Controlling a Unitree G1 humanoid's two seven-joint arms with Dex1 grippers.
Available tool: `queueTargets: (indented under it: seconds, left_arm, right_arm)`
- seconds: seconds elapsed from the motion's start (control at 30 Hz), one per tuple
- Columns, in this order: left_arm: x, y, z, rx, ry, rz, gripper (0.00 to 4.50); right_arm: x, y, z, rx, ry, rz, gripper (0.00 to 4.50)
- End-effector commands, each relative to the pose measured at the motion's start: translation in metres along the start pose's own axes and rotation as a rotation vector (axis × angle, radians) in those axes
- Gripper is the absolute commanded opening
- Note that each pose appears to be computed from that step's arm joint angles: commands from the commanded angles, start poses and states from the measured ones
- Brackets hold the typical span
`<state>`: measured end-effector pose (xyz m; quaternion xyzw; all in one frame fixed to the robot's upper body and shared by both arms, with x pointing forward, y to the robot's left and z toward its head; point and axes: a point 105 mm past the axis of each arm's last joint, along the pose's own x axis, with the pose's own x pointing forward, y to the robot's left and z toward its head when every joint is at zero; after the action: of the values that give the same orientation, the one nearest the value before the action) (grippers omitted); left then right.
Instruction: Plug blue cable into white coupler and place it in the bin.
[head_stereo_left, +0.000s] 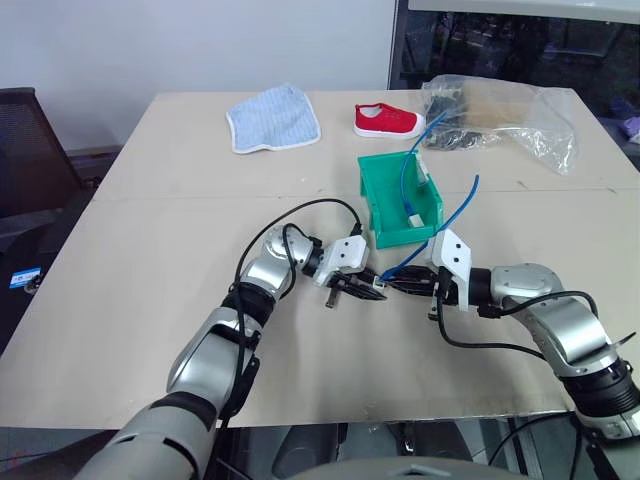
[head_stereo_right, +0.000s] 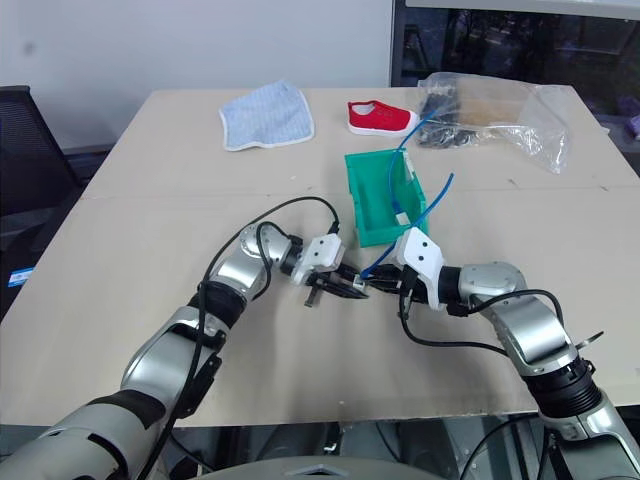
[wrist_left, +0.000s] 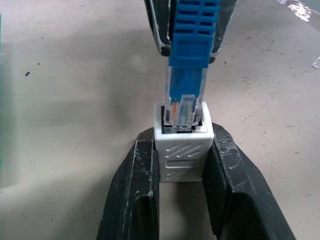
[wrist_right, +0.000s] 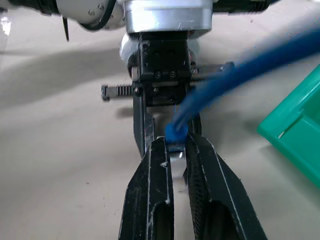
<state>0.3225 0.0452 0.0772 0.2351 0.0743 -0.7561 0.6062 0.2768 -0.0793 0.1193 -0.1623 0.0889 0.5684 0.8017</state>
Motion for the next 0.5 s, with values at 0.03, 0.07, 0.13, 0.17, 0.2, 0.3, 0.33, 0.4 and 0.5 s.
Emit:
queueTargets:
  seconds: [0.03, 0.07, 0.13, 0.17, 0.2, 0.3, 0.33, 0.4, 0.5]
  left_arm:
    - [0.006, -0.001, -0.003, -0.002, 0.021, -0.012, 0.56]
    - [0.006, -0.001, -0.003, -0.003, 0.020, -0.009, 0.56]
    - [0.006, -0.001, -0.003, -0.004, 0.019, -0.007, 0.56]
    - [0.007, 0.000, -0.003, -0.004, 0.018, -0.007, 0.56]
    - [0.007, 0.000, -0.003, -0.003, 0.019, -0.007, 0.56]
    - [0.008, 0.000, -0.002, -0.001, 0.018, -0.009, 0.56]
    - [0.008, 0.000, -0.002, -0.001, 0.018, -0.009, 0.56]
    - [0.009, 0.001, -0.001, -0.002, 0.014, -0.007, 0.56]
    - [0.009, 0.001, 0.000, -0.001, 0.011, -0.006, 0.56]
  right_arm:
    - [-0.001, 0.007, -0.015, 0.040, 0.067, 0.030, 0.00]
    - [0.000, 0.008, -0.014, 0.039, 0.068, 0.040, 0.00]
    - [0.001, 0.009, -0.011, 0.034, 0.064, 0.045, 0.00]
    - [0.003, 0.009, -0.010, 0.033, 0.063, 0.043, 0.00]
    - [0.004, 0.008, -0.009, 0.032, 0.061, 0.040, 0.00]
    - [0.008, 0.009, -0.009, 0.033, 0.062, 0.039, 0.00]
    - [0.010, 0.009, -0.009, 0.034, 0.063, 0.039, 0.00]
    - [0.012, 0.010, -0.009, 0.039, 0.068, 0.047, 0.00]
    - [0.016, 0.010, -0.013, 0.050, 0.095, 0.043, 0.00]
